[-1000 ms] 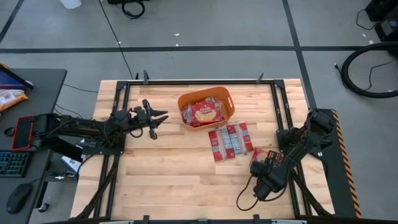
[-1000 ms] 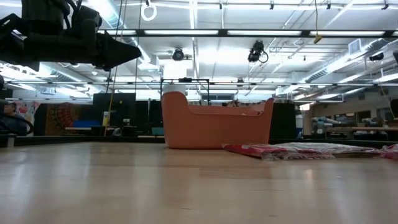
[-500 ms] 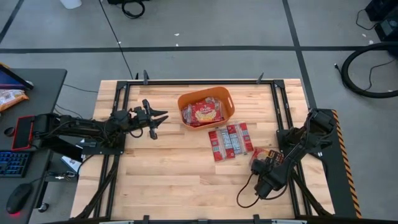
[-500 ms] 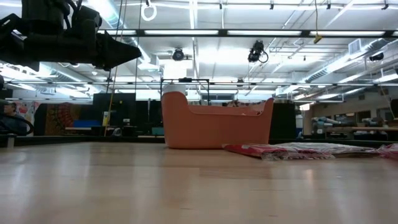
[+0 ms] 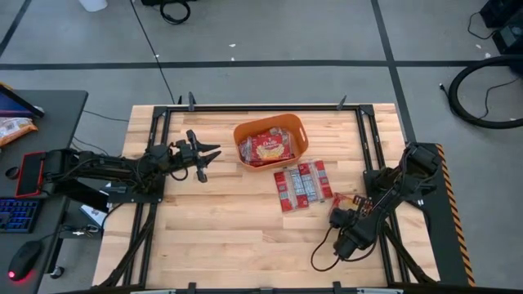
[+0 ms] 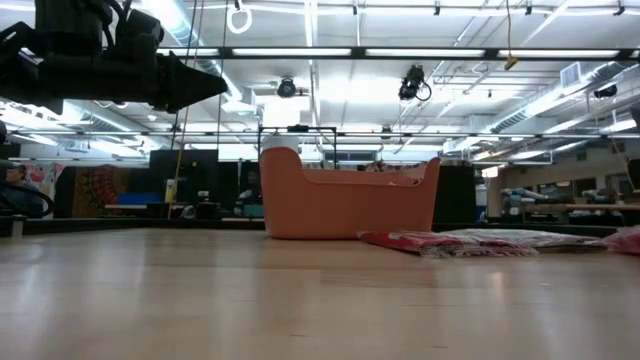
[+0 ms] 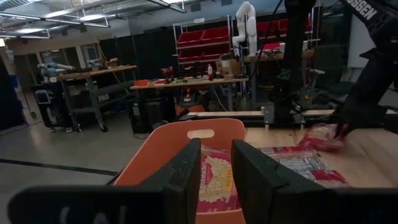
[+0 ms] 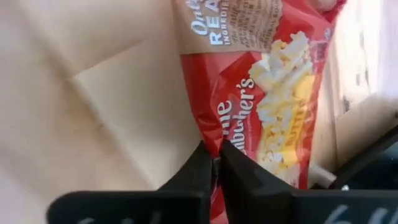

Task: Sort popcorn bags into baskets
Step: Put the red popcorn bag into the orange bin

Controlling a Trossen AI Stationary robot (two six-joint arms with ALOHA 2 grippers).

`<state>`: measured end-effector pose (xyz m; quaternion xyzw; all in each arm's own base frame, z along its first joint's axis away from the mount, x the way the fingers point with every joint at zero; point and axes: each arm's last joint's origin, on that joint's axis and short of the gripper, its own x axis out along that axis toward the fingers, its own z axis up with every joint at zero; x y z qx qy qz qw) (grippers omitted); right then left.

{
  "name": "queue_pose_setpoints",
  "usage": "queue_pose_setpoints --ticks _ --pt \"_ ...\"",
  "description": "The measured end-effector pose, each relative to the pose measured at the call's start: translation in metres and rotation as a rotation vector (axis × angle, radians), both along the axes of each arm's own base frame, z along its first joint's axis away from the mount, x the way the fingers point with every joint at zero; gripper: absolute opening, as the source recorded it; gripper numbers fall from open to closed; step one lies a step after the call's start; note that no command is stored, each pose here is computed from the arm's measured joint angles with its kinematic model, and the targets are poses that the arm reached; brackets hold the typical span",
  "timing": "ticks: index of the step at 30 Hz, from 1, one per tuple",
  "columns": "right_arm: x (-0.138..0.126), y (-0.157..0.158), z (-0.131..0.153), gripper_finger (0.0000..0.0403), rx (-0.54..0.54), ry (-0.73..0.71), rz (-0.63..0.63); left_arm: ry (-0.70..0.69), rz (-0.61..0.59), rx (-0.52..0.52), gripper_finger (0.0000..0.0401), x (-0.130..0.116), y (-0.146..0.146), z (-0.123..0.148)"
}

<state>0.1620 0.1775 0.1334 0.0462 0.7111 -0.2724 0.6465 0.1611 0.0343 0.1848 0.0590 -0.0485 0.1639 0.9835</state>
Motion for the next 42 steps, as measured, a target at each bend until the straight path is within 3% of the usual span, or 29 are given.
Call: queue_pose_setpoints --ticks 4,8,17,23,32,42 --pt "0.011 0.003 0.021 0.0016 -0.001 0.047 0.034 0.0 0.0 0.0 0.0094 0.0 0.0 0.0" --pt "0.026 -0.002 0.055 0.0037 -0.123 0.034 0.049 0.0 0.0 0.0 0.0094 0.0 0.0 0.0" --pt "0.068 -0.014 0.115 0.0026 -0.359 -0.24 0.204 0.0 0.0 0.0 0.0094 0.0 0.0 0.0" --pt "0.099 -0.034 0.119 0.0021 -0.459 -0.314 0.345 0.0 -0.001 -0.007 0.0094 0.0 0.0 0.0" --pt "0.15 -0.08 0.121 0.0021 -0.601 -0.317 0.518 0.022 -0.013 -0.11 0.0094 0.001 0.0 -0.005" --pt "0.191 -0.144 0.122 0.0021 -0.567 -0.329 0.615 0.026 -0.01 -0.132 0.0094 -0.017 -0.003 0.004"
